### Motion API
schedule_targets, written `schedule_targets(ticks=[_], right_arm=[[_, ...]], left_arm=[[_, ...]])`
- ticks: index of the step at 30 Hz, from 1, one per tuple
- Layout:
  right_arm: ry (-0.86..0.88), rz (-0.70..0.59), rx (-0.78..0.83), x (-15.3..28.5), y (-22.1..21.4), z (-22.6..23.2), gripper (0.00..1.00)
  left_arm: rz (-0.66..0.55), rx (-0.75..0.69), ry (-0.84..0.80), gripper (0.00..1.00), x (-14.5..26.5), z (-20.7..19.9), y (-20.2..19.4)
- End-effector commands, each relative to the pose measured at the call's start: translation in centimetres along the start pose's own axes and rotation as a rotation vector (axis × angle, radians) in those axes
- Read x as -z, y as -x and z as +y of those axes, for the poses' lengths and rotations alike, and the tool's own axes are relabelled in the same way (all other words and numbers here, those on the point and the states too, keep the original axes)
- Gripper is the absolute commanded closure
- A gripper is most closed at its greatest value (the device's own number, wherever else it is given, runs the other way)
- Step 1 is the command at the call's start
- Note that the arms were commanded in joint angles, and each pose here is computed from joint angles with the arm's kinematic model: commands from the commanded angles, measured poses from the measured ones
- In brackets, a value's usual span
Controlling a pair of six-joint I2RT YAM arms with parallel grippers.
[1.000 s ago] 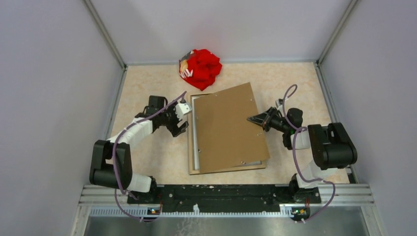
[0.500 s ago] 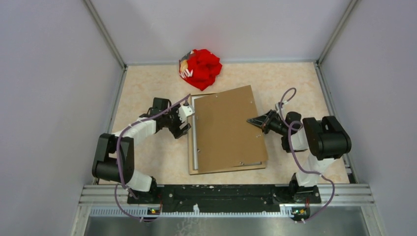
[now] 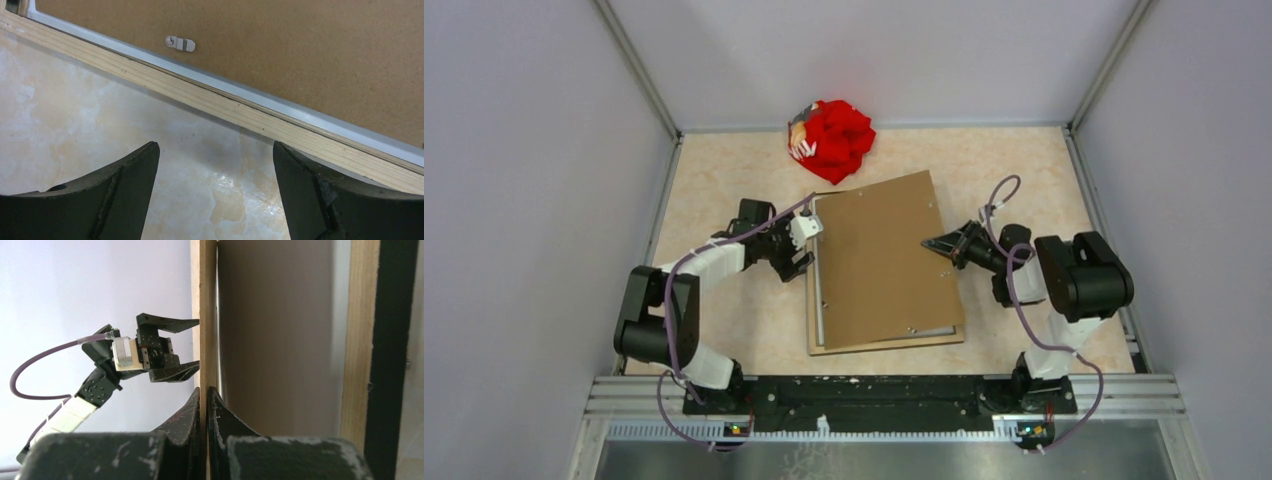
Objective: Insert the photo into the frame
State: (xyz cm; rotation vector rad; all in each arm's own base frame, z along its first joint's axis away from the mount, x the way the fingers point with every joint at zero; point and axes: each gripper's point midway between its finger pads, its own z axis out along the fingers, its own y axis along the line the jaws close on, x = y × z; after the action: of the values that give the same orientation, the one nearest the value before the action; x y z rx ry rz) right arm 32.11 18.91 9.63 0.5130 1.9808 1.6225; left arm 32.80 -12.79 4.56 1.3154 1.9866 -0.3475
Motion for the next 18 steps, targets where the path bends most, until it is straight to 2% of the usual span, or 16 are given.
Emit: schedule_targets(ticks=[1, 18], right_arm=[[0.073, 0.02, 0.086, -1.17, -0.08, 1.9, 1.0], [0.047, -0.013, 0.162, -1.94, 0.05, 2.46, 1.0]], left_arm=[[-0.027, -0.016, 0.006, 0.1, -0.64, 0.34, 0.63], [-0.043, -0.017, -0.031, 0.11, -1.58, -0.59, 0.96]])
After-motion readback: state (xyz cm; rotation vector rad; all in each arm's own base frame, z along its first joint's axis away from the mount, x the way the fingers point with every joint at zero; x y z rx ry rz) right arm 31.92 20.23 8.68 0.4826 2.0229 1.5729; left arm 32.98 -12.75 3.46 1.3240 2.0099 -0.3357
